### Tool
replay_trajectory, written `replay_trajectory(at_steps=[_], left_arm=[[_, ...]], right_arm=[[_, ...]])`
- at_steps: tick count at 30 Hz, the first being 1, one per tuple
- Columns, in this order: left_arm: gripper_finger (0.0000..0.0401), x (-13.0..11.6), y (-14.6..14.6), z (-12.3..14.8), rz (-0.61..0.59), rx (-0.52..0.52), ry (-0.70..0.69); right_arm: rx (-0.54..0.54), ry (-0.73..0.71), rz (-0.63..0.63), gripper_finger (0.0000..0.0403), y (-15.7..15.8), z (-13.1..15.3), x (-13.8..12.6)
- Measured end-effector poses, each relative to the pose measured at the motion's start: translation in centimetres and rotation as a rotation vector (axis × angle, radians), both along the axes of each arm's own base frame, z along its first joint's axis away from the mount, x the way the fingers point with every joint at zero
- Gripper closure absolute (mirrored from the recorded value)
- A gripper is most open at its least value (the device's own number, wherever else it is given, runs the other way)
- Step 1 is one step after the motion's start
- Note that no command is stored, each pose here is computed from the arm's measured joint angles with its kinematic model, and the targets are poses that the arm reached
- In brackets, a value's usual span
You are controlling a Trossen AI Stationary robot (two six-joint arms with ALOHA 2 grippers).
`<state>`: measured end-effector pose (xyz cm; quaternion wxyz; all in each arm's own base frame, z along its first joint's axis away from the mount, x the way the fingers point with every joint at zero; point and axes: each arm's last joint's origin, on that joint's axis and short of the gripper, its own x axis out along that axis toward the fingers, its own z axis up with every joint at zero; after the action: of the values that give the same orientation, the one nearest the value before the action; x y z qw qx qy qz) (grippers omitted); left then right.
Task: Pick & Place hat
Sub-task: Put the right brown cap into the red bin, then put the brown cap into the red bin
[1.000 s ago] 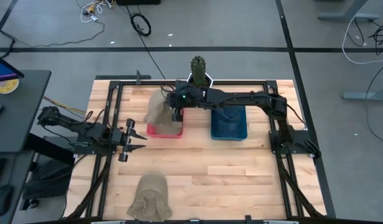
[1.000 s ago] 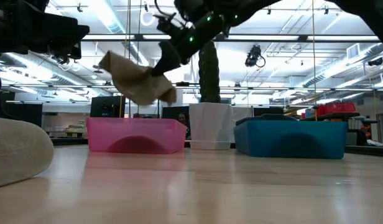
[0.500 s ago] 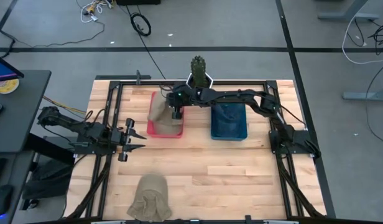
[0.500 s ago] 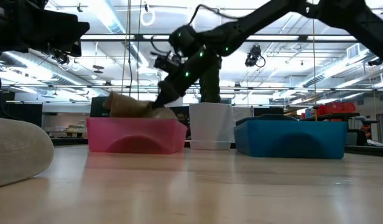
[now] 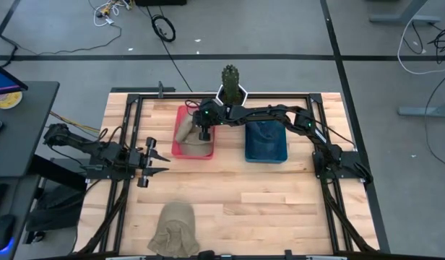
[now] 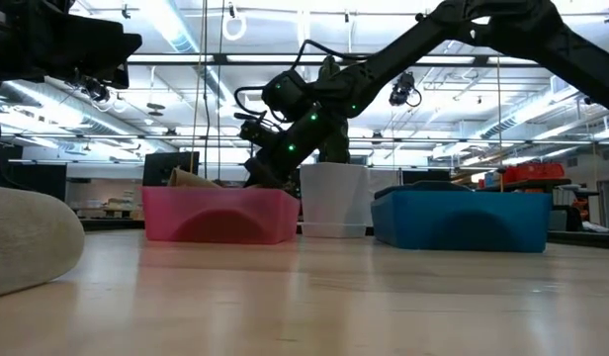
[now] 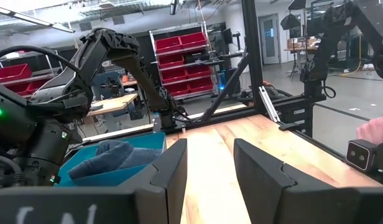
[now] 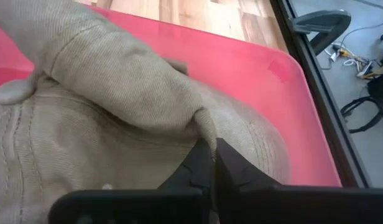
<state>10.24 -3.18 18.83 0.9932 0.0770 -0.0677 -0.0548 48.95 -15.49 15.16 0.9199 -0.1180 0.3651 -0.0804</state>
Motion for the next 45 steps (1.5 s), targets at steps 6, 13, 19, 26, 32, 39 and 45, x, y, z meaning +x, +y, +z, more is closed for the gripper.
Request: replay_trajectory(at_steps=[6,13,19,26,32,39,45], left_arm=[[0.0266,0.0,0.0,0.0,0.0,0.0,0.0],[0.0266,0.0,0.0,0.0,0.0,0.0,0.0],[0.0266,0.0,0.0,0.0,0.0,0.001,0.001],[0.0266,0.0,0.0,0.0,-0.001,-0.007,0.002],[0.0266,0.0,0.0,0.0,-0.003,-0.018,0.006],[0.0266,0.0,0.0,-0.1,-0.003,-0.022,0.011],[0.0266,0.0,0.0,-0.2,-0.007,-0.04,0.034]], right_arm=[[0.011,-0.022,-0.016,0.0379,0.0,0.0,0.1],[0.027,-0.035,-0.041,0.0322,0.7,0.7,0.1],[0.001,-0.066,-0.077,0.0285,1.8,3.6,-0.2],[0.169,-0.11,-0.21,0.0268,3.4,6.7,-1.2],[0.33,0.006,-0.332,0.0271,5.1,7.2,-2.6],[0.331,0.035,-0.249,0.027,9.4,8.4,-2.6],[0.216,-0.004,-0.215,0.027,14.3,9.9,-2.7]])
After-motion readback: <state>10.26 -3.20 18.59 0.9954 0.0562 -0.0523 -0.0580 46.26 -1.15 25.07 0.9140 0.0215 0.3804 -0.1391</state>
